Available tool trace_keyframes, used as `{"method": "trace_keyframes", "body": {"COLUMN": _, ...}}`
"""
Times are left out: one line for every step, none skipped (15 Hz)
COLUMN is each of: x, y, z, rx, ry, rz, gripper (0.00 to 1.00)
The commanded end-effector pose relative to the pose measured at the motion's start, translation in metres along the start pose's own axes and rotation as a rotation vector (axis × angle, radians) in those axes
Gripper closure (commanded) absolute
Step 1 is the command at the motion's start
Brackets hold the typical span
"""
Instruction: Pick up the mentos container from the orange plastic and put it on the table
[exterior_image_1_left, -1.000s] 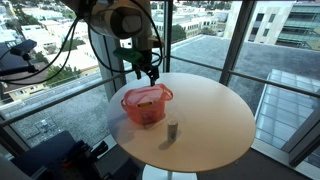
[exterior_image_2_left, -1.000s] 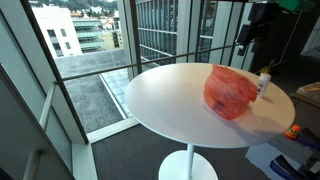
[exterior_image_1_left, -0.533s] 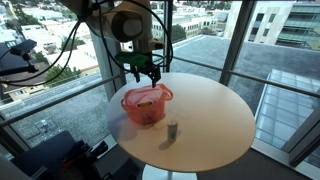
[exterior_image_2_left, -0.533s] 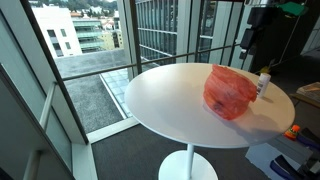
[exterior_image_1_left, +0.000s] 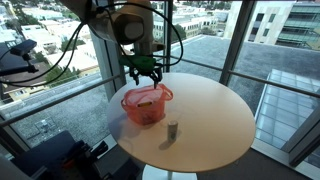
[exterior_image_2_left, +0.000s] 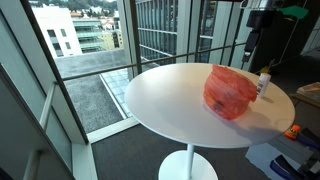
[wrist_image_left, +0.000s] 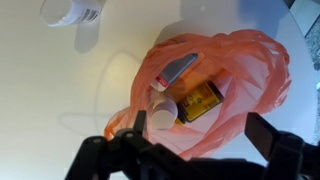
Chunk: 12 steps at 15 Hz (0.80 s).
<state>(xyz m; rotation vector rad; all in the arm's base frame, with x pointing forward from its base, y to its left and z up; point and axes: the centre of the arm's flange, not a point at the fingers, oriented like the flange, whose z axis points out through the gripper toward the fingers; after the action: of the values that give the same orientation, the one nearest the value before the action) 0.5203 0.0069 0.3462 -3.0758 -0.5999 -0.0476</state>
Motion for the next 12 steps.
{"method": "trace_keyframes", "body": {"x": 0.0, "y": 0.0, "z": 0.0, "rx": 0.001, "ry": -0.002, "rz": -0.001, "gripper": 0.0}}
{"method": "trace_keyframes", "body": {"x": 0.001, "y": 0.001, "z": 0.001, "rx": 0.002, "ry": 0.008, "rz": -0.01, "gripper": 0.0}}
{"method": "trace_keyframes", "body": {"x": 0.002, "y": 0.002, "z": 0.005, "rx": -0.004, "ry": 0.029, "rz": -0.023, "gripper": 0.0}}
{"method": "trace_keyframes", "body": {"x": 0.004, "y": 0.002, "z": 0.008, "rx": 0.008, "ry": 0.041, "rz": -0.036, "gripper": 0.0}}
{"method": "trace_keyframes", "body": {"x": 0.006, "y": 0.002, "z": 0.012, "rx": 0.006, "ry": 0.055, "rz": -0.051, "gripper": 0.0}}
{"method": "trace_keyframes", "body": {"x": 0.007, "y": 0.001, "z": 0.016, "rx": 0.007, "ry": 0.064, "rz": -0.072, "gripper": 0.0}}
{"method": "trace_keyframes", "body": {"x": 0.009, "y": 0.001, "z": 0.021, "rx": 0.012, "ry": 0.074, "rz": -0.095, "gripper": 0.0}}
{"method": "trace_keyframes", "body": {"x": 0.01, "y": 0.001, "z": 0.027, "rx": 0.02, "ry": 0.078, "rz": -0.119, "gripper": 0.0}}
{"method": "trace_keyframes", "body": {"x": 0.011, "y": 0.001, "z": 0.032, "rx": 0.029, "ry": 0.086, "rz": -0.145, "gripper": 0.0}}
{"method": "trace_keyframes", "body": {"x": 0.012, "y": 0.0, "z": 0.037, "rx": 0.035, "ry": 0.088, "rz": -0.162, "gripper": 0.0}}
{"method": "trace_keyframes", "body": {"x": 0.012, "y": 0.0, "z": 0.042, "rx": 0.045, "ry": 0.088, "rz": -0.187, "gripper": 0.0}}
{"method": "trace_keyframes", "body": {"x": 0.013, "y": -0.001, "z": 0.047, "rx": 0.052, "ry": 0.091, "rz": -0.216, "gripper": 0.0}}
